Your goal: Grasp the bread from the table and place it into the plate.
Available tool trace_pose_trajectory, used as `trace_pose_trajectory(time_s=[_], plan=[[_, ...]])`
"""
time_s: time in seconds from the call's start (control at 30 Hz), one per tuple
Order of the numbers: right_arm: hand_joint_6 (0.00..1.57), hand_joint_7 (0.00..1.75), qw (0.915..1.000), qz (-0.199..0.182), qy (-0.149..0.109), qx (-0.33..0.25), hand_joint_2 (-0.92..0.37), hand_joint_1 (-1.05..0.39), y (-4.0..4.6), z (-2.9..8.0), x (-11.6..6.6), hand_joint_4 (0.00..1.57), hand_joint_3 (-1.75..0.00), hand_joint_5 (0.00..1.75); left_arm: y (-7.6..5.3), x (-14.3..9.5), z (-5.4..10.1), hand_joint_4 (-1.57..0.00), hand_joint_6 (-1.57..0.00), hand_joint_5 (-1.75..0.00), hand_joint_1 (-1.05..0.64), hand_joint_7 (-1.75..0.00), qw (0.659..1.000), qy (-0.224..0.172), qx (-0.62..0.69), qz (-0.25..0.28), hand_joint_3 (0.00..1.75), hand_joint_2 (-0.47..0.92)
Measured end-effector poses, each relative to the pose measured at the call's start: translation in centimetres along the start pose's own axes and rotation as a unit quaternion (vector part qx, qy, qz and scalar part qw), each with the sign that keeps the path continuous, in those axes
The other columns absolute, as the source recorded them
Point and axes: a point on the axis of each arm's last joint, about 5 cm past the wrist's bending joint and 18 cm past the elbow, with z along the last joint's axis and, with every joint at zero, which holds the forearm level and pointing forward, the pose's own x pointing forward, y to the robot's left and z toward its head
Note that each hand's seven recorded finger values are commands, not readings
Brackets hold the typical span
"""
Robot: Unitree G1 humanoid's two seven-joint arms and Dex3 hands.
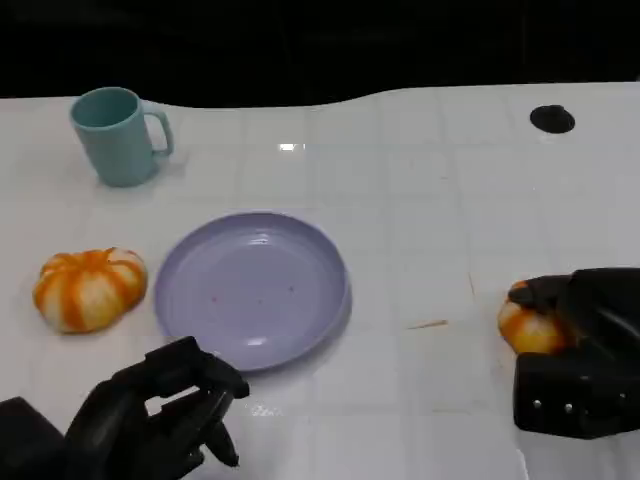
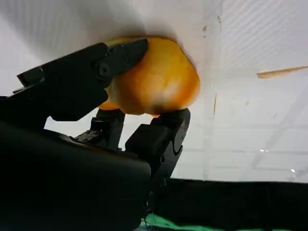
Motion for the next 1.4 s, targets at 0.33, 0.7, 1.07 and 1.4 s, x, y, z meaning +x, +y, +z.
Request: trace_pose_trajectory(time_s=[0.33,0.7,1.07,1.4], plan=[[0.72,1.67,0.998,-0.061,-0.017,-0.006,-0.51,-0.09,0.68,-0.4,0.3,0.88,-0.86,1.75,0.0,0.0,0.0,-0.72,-0.73,-1.6,-0.47,-1.2,1.0,-0.001,0.005,0.001,0.4,0.92],[0.77,1.6,0.9956,-0.091,-0.021,0.003,-0.45,-0.06,0.91,-0.5,0.5,0.91,-0.97,1.75,0.0,-0.1,0.0,-0.71,-0.72,-1.6,-0.46,-1.2,1.0,-0.001,0.004,0.002,0.4,0.92],[0.84,1.59,0.9837,-0.16,-0.069,0.045,-0.29,-0.08,0.43,0.8,0.9,0.98,-1.34,1.75,0.0,0.0,0.0,-0.7,-0.71,-1.6,-0.44,-1.2,1.0,-0.002,0.004,0.001,0.41,0.92],[0.81,1.65,0.9671,-0.204,-0.124,0.088,-0.24,-0.11,-0.83,3.1,1.2,1.01,-1.43,1.75,0.0,0.0,0.0,-0.7,-0.71,-1.62,-0.44,-1.21,1.0,-0.003,0.005,0.001,0.41,0.92]])
